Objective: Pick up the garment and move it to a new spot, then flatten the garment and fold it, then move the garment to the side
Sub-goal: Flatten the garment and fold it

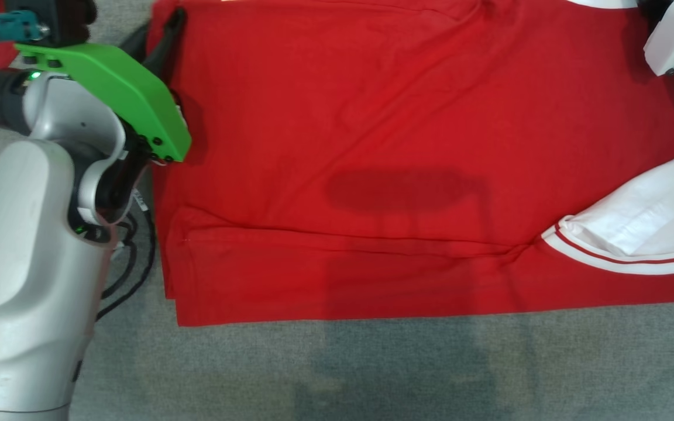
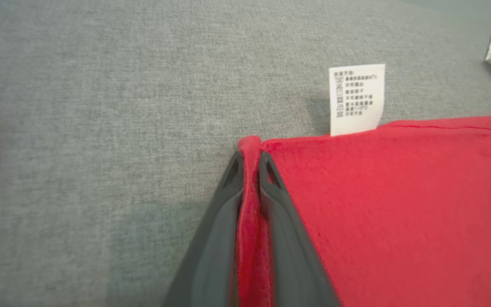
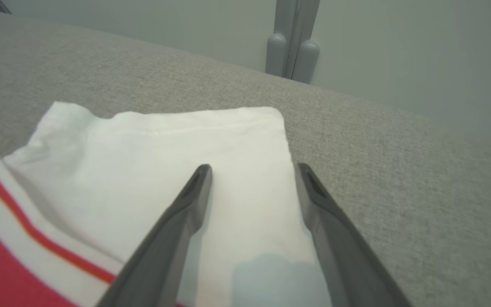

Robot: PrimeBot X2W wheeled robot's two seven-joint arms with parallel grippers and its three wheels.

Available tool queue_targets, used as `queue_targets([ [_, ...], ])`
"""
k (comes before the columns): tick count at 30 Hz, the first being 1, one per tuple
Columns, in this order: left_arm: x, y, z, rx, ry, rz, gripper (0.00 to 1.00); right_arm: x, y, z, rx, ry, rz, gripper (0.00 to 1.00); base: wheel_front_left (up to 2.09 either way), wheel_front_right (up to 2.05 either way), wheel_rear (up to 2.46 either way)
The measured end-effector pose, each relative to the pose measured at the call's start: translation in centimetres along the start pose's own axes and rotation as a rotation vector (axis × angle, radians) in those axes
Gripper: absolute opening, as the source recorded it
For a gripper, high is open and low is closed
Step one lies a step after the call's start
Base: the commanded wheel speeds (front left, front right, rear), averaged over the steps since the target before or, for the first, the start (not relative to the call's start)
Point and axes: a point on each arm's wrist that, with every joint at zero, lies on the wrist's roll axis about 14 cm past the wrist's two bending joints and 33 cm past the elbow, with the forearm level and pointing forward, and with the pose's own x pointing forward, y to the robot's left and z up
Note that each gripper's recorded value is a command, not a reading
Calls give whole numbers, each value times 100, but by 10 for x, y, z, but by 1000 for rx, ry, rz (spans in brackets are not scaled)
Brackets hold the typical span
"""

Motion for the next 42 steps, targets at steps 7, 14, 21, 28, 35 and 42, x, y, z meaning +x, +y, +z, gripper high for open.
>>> queue_targets([
  [7, -5, -13, -2, 10, 5, -41, 0, 16, -2, 0, 0, 22, -8, 100, 0, 0, 0],
  [14, -14, -23, -2, 11, -7, -64, 0, 34, 2, 4, 19, 28, -4, 100, 0, 0, 0],
  [21, -19, -16, -1, 13, -10, -45, 0, 46, 10, 9, 41, 33, -4, 100, 0, 0, 0],
  [28, -19, -15, -3, 12, -10, -42, 0, 48, 5, 7, 64, 55, -30, 55, 0, 0, 0],
  [35, -17, -12, -3, 8, -13, -39, 0, 48, 3, 5, 95, 70, -42, 0, 0, 0, 0],
  [42, -11, -6, 1, 4, -34, -33, 0, 42, 1, 11, 83, 35, -41, 0, 0, 0, 0],
])
